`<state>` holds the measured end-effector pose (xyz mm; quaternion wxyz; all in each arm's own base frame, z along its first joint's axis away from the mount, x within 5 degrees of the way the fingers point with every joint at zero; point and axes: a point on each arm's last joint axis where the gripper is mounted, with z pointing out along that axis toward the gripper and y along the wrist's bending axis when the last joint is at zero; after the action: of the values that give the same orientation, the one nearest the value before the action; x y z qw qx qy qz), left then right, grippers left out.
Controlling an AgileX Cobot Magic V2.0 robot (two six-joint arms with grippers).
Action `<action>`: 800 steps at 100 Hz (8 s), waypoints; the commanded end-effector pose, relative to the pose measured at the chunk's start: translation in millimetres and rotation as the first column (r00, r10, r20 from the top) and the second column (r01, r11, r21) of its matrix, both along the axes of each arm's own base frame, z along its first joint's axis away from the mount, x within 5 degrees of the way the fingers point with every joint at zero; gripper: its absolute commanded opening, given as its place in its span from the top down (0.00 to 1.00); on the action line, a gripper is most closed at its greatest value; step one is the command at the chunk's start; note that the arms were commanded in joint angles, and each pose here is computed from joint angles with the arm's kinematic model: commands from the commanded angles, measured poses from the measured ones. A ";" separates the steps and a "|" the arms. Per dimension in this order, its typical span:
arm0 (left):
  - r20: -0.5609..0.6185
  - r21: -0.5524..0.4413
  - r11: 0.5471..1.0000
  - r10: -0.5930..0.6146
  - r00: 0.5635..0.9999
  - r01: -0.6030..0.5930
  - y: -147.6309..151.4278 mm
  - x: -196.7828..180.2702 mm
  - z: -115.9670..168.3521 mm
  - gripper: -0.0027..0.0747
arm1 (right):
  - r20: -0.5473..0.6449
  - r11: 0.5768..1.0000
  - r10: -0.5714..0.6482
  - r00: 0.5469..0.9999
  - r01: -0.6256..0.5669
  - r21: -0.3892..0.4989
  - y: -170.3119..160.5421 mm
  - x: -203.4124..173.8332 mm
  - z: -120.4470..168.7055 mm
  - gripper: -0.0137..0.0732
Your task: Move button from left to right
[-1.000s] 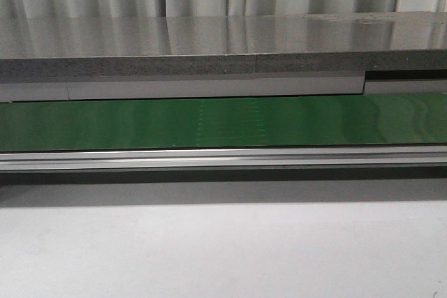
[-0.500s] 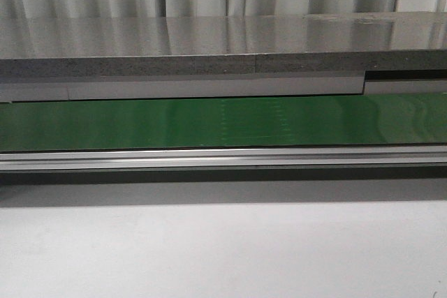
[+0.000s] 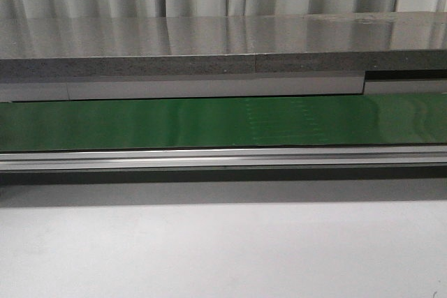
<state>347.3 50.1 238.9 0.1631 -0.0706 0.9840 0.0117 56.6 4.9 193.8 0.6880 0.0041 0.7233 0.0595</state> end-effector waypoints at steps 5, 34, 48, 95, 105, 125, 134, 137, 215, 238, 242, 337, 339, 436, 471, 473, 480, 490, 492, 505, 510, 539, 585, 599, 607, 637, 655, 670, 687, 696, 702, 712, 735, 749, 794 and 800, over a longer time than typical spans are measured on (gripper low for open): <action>0.070 -0.007 1.000 -0.001 0.998 0.001 -3.2 3.0 17.1 0.50 | 0.114 1.000 -0.006 0.993 0.006 -0.001 -0.8 -2.2 13.2 0.92; 0.087 -0.021 1.000 0.006 0.996 -0.004 -4.8 0.6 23.3 0.21 | 0.114 1.000 -0.006 0.993 0.006 -0.001 -0.8 -2.2 13.2 0.92; 0.111 -0.019 1.000 -0.010 0.994 0.012 -8.2 -5.3 35.4 0.21 | 0.114 1.000 -0.006 0.993 0.006 -0.001 -0.8 -2.2 13.2 0.92; 0.495 0.050 0.990 -0.137 0.858 0.129 -49.1 -70.7 117.9 0.21 | 0.114 1.000 -0.006 0.993 0.006 -0.001 -0.8 -2.2 13.2 0.92; 0.589 0.061 0.990 -0.136 0.796 0.123 -50.6 -97.6 123.0 0.21 | 0.114 1.000 -0.006 0.993 0.006 -0.001 -0.8 -2.2 13.2 0.92; 0.750 0.076 0.992 -0.122 0.650 0.098 -50.7 -156.4 119.1 0.21 | 0.114 1.000 -0.006 0.993 0.006 -0.001 -0.8 -2.2 13.2 0.92; 0.793 0.084 0.993 -0.120 0.598 0.088 -50.5 -178.2 109.1 0.21 | 0.114 1.000 -0.006 0.993 0.006 -0.001 -0.8 -2.2 13.2 0.92; 0.807 0.086 0.993 -0.119 0.578 0.085 -50.5 -185.4 105.2 0.21 | 0.114 1.000 -0.006 0.993 0.006 -0.001 -0.8 -2.2 13.2 0.92; 0.927 0.104 0.994 -0.113 0.359 0.042 -49.3 -244.3 45.2 0.21 | 0.114 1.000 -0.006 0.993 0.006 -0.001 -0.8 -2.2 13.2 0.92; 0.908 0.102 0.994 -0.113 0.403 0.050 -49.6 -244.6 40.8 0.44 | 0.114 1.000 -0.006 0.993 0.006 -0.001 -0.8 -2.2 13.2 0.92; 0.908 0.102 0.994 -0.113 0.404 0.050 -49.6 -244.6 40.7 0.51 | 0.114 1.000 -0.006 0.993 0.006 -0.001 -0.8 -2.2 13.2 0.92; 0.908 0.102 0.994 -0.113 0.404 0.050 -49.6 -244.6 40.7 0.99 | 0.161 1.000 -0.010 0.987 0.010 0.004 -1.1 -2.9 19.2 0.92; 0.908 0.102 0.994 -0.113 0.404 0.050 -49.6 -244.6 40.7 0.99 | 0.160 1.000 -0.010 0.987 0.009 0.004 -1.1 -3.1 20.2 0.92; 0.908 0.102 0.994 -0.113 0.404 0.050 -49.6 -244.6 40.7 0.99 | -0.358 0.999 0.018 0.934 -0.031 -0.030 9.8 110.8 143.3 0.92; 0.908 0.102 0.994 -0.113 0.404 0.050 -49.6 -244.6 40.7 0.99 | -0.512 0.999 0.017 0.859 -0.041 -0.035 13.2 153.4 127.4 0.92; 0.908 0.102 0.994 -0.113 0.404 0.050 -49.6 -244.6 40.7 0.99 | -0.519 0.999 0.017 0.854 -0.042 -0.035 13.2 153.4 126.4 0.92; 0.908 0.102 0.994 -0.113 0.404 0.050 -49.6 -244.6 40.7 0.99 | -0.547 0.998 0.018 0.837 -0.045 -0.036 13.4 153.7 122.9 0.91; 0.908 0.102 0.994 -0.113 0.404 0.050 -49.6 -244.6 40.7 0.99 | -0.572 0.998 0.019 0.820 -0.048 -0.036 13.5 152.4 120.5 0.81; 0.908 0.102 0.994 -0.113 0.404 0.050 -49.6 -244.6 40.7 0.99 | -0.577 0.998 0.019 0.817 -0.049 -0.036 13.6 152.1 120.1 0.78; 0.908 0.102 0.994 -0.113 0.404 0.050 -49.6 -244.6 40.7 0.99 | -0.605 0.998 0.020 0.796 -0.053 -0.037 13.6 150.0 117.6 0.47; 0.908 0.102 0.994 -0.113 0.404 0.050 -49.6 -244.6 40.7 0.99 | -0.615 0.998 0.021 0.788 -0.055 -0.037 13.7 149.3 116.8 0.33; 0.908 0.102 0.994 -0.113 0.404 0.050 -49.6 -244.6 40.7 0.99 | -0.616 0.998 0.030 0.788 -0.052 -0.018 14.6 149.2 116.8 0.10; 0.908 0.102 0.994 -0.113 0.404 0.050 -49.6 -244.6 40.7 0.99 | -0.636 0.998 0.062 0.769 -0.048 0.039 19.0 157.3 110.8 0.10; 0.908 0.102 0.994 -0.113 0.404 0.050 -49.6 -244.6 40.7 0.99 | -0.655 0.996 0.087 0.750 -0.080 0.042 27.6 164.8 103.0 0.10; 0.908 0.102 0.994 -0.113 0.404 0.050 -49.6 -244.6 40.7 0.99 | -0.654 0.993 0.108 0.749 -0.108 0.040 35.7 171.1 98.0 0.10; 0.908 0.102 0.994 -0.113 0.404 0.050 -49.6 -244.6 40.7 0.99 | -0.657 0.981 0.166 0.735 -0.188 0.038 63.0 200.4 94.5 0.10; 0.908 0.102 0.994 -0.113 0.404 0.050 -49.6 -244.6 40.7 0.99 | -0.667 0.974 0.191 0.720 -0.226 0.035 77.9 218.5 93.3 0.10; 0.908 0.102 0.994 -0.113 0.404 0.050 -49.6 -244.6 40.7 0.99 | -0.683 0.969 0.194 0.704 -0.247 0.019 85.2 234.5 86.6 0.10; 0.908 0.102 0.994 -0.113 0.404 0.050 -49.6 -244.6 40.7 0.99 | -0.705 0.968 0.184 0.685 -0.252 0.007 89.2 249.9 76.1 0.10; 0.908 0.102 0.994 -0.113 0.404 0.050 -49.6 -244.6 40.7 0.99 | -0.723 0.967 0.175 0.668 -0.255 -0.002 90.7 256.8 66.9 0.10; 0.908 0.102 0.994 -0.113 0.404 0.050 -49.6 -244.6 40.7 0.99 | -0.739 0.966 0.169 0.652 -0.258 -0.006 91.7 260.6 60.4 0.10; 0.908 0.102 0.994 -0.113 0.404 0.050 -49.6 -244.6 40.7 0.99 | -0.762 0.966 0.161 0.627 -0.259 -0.010 93.0 265.7 48.2 0.11; 0.908 0.102 0.994 -0.113 0.404 0.050 -49.6 -244.6 40.7 0.99 | -0.791 0.966 0.152 0.593 -0.259 -0.009 93.5 268.3 36.5 0.45; 0.908 0.102 0.994 -0.113 0.404 0.050 -49.6 -244.6 40.7 0.99 | -0.792 0.966 0.152 0.592 -0.258 -0.008 92.6 267.0 39.8 0.62; 0.908 0.102 0.994 -0.113 0.404 0.050 -49.6 -244.6 40.7 0.99 | -0.689 0.983 -0.009 0.725 -0.121 -0.140 26.7 291.7 125.5 0.62; 0.908 0.102 0.994 -0.113 0.404 0.050 -49.6 -244.6 40.7 0.99 | -0.666 0.980 -0.068 0.743 -0.076 -0.185 7.7 295.2 135.4 0.62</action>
<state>101.0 1.0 262.9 0.6355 -0.0101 0.7720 -0.0024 351.1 37.7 289.6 0.3146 -0.0530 0.9475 0.0236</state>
